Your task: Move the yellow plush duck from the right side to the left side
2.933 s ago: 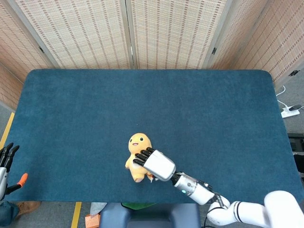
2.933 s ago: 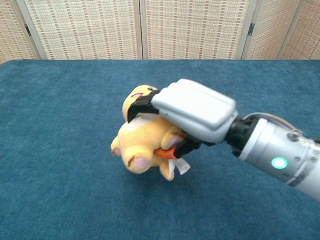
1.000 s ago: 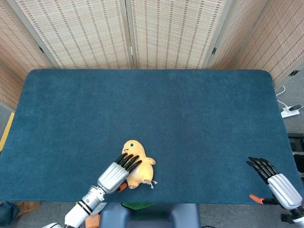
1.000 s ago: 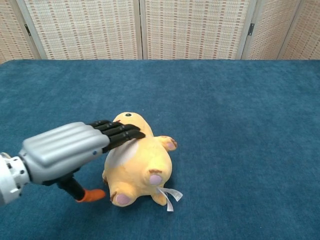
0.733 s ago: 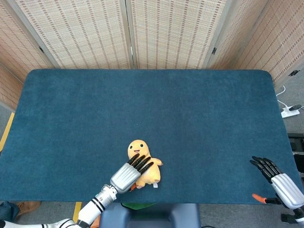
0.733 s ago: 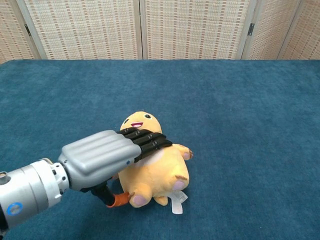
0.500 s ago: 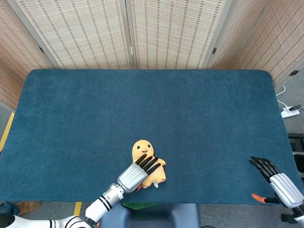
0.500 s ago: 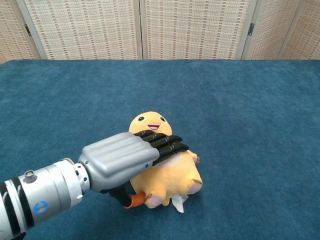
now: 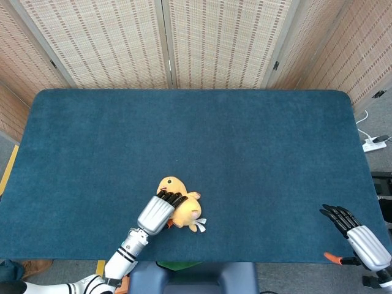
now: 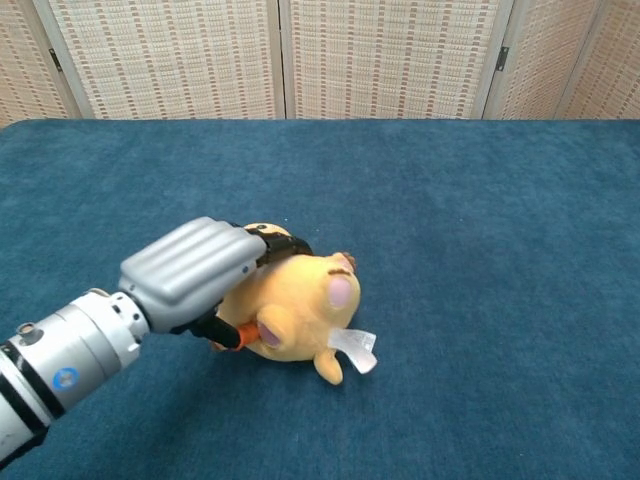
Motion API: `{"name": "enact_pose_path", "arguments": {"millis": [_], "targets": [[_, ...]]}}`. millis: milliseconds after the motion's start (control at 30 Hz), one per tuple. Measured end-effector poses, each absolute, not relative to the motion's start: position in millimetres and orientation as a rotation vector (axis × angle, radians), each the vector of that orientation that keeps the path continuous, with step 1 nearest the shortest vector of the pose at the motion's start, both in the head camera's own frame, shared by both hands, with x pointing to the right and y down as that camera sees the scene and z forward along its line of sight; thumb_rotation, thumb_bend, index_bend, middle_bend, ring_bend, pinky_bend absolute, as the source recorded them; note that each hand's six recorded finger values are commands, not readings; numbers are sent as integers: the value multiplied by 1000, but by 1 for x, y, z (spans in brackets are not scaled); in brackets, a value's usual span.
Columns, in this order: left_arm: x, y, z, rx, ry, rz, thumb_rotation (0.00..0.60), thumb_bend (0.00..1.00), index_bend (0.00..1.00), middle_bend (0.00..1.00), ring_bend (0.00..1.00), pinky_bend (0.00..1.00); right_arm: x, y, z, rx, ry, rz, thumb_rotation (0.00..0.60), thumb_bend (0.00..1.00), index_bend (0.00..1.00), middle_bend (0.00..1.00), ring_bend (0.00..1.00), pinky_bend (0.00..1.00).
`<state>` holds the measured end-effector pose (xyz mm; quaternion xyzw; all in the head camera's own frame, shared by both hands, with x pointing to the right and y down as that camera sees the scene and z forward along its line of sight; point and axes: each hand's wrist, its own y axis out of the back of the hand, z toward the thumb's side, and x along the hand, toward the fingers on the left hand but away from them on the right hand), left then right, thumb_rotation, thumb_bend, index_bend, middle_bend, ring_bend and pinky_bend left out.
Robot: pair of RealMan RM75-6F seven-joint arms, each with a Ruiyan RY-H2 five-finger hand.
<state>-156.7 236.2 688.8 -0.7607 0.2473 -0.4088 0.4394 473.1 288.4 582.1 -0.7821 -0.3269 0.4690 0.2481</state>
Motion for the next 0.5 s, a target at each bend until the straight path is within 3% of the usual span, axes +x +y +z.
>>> {"name": "enact_pose_path", "arguments": {"millis": [500], "targets": [[-334, 231, 612, -1614, 887, -1120, 600, 709, 726, 865, 763, 1000, 452, 283, 577, -2098, -826, 1268, 600, 82, 0, 0, 0, 0]]}}
